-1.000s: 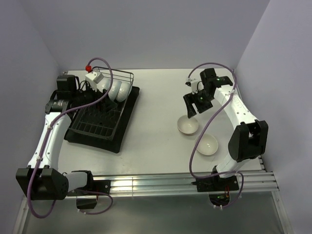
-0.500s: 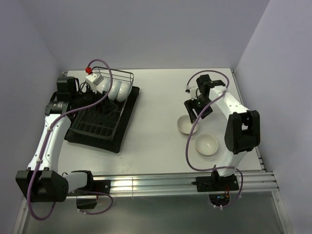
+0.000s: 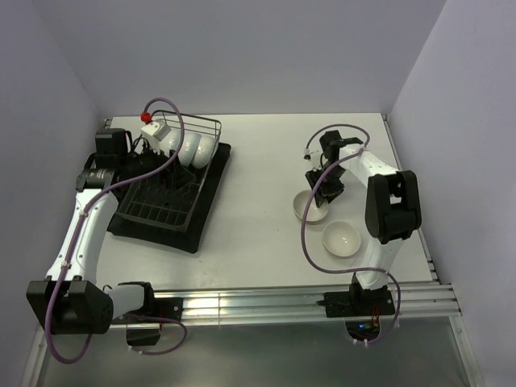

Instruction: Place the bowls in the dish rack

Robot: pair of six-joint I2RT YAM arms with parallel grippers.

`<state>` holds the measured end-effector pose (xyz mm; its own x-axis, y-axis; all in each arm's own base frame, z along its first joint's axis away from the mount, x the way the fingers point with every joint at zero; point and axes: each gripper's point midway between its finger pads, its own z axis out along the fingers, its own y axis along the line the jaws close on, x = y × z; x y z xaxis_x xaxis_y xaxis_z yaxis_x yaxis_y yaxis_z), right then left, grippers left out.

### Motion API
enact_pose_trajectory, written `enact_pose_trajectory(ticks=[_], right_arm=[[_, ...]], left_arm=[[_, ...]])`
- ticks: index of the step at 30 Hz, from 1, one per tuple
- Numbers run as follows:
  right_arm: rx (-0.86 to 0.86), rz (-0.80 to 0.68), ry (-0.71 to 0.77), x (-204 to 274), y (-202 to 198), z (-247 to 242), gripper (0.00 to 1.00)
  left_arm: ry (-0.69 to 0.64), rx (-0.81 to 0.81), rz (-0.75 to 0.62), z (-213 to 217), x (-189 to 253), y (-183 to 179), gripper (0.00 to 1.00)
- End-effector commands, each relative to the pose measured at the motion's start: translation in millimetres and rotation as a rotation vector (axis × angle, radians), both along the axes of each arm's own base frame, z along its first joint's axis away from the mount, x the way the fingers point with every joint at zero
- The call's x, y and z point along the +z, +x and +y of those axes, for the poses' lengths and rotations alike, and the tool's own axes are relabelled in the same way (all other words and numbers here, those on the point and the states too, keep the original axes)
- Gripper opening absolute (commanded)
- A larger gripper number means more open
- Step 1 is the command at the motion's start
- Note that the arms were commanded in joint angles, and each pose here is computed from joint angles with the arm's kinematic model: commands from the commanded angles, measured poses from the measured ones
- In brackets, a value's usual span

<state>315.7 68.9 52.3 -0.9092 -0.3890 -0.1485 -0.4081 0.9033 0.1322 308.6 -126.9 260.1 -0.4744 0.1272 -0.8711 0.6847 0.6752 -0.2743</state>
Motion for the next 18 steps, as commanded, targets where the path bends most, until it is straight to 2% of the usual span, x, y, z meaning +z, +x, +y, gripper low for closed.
enact_pose_trajectory(ticks=[1,4,6,7,8,11,14,18], right_arm=[[-0.013,-0.012,0.026,-4,5,4,0.48],[-0.015,0.001,0.049,-7,4,8,0.42],[-0.014,0.013,0.067,-9,3,13,0.33],[-0.015,0.016,0.072,-10,3,14,0.28],[-0.014,0.021,0.079,-10,2,16,0.16],[-0.011,0.015,0.129,-2,3,27,0.0],[0.014,-0.01,0.249,21,3,49,0.0],[0.059,-0.106,0.382,70,14,83,0.0]], left_arm=[[-0.026,0.053,-0.005,3,7,4,0.92],[-0.025,0.086,-0.009,6,8,7,0.92],[-0.02,0.101,-0.019,8,9,8,0.93],[-0.02,0.108,-0.013,8,8,8,0.93],[-0.018,0.115,-0.006,9,7,9,0.93],[-0.015,0.125,0.022,10,3,10,0.93],[-0.025,0.117,0.017,9,5,8,0.92],[-0.033,0.117,-0.065,8,15,8,0.95]])
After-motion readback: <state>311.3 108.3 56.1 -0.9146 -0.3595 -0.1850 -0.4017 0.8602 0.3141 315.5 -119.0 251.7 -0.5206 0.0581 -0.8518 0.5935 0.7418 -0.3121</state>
